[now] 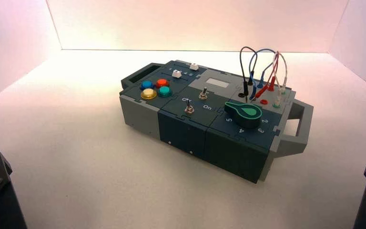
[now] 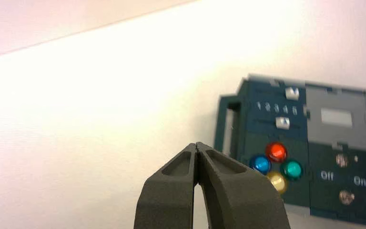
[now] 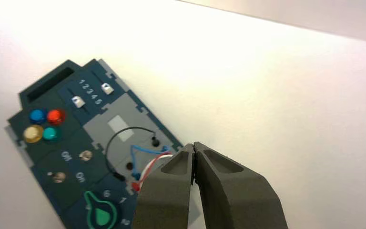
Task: Flip the top switch off with the right gripper.
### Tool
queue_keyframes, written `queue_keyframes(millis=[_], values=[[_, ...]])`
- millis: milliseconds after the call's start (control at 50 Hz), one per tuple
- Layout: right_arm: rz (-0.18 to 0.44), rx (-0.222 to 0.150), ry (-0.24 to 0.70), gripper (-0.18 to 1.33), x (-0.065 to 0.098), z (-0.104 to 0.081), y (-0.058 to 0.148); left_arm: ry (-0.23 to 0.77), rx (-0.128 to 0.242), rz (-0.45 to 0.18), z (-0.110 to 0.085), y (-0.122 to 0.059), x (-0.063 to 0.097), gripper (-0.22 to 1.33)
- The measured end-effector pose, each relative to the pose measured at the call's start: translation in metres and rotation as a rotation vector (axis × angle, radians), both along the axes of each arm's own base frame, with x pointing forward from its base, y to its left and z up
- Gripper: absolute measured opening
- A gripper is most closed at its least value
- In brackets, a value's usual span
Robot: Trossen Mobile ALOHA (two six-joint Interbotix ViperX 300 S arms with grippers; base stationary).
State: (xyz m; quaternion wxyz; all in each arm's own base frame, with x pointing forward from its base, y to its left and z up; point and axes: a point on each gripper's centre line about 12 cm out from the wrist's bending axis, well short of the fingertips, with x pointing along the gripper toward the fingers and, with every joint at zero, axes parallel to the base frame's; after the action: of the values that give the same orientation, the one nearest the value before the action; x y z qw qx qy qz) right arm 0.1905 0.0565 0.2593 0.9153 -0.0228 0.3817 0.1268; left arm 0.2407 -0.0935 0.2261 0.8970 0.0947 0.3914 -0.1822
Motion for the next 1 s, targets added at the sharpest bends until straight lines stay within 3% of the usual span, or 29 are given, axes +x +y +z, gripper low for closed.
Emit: queue_keyframes(millis=[260,460,580,860,1000], values=[[0.052,0.021,0.031,-0.14,-0.001,-0.004,0.014,0.104,0.061,-0.115,-0.035,-0.041,0.024,-0.17],[0.054,0.037,0.024,-0.14,-0.003,-0.002,0.015,0.159,0.087,-0.119,-0.064,-0.057,0.055,-0.17],[0.055,0.036,0.048,-0.14,-0.006,-0.004,0.014,0.237,0.120,-0.123,-0.091,-0.067,0.071,-0.17],[0.061,0.050,0.131,-0.14,-0.013,-0.010,0.017,0.369,0.189,-0.153,-0.122,-0.077,0.080,-0.17],[0.080,0.072,0.152,-0.14,-0.015,-0.012,0.023,0.384,0.201,-0.165,-0.129,-0.081,0.084,-0.17]])
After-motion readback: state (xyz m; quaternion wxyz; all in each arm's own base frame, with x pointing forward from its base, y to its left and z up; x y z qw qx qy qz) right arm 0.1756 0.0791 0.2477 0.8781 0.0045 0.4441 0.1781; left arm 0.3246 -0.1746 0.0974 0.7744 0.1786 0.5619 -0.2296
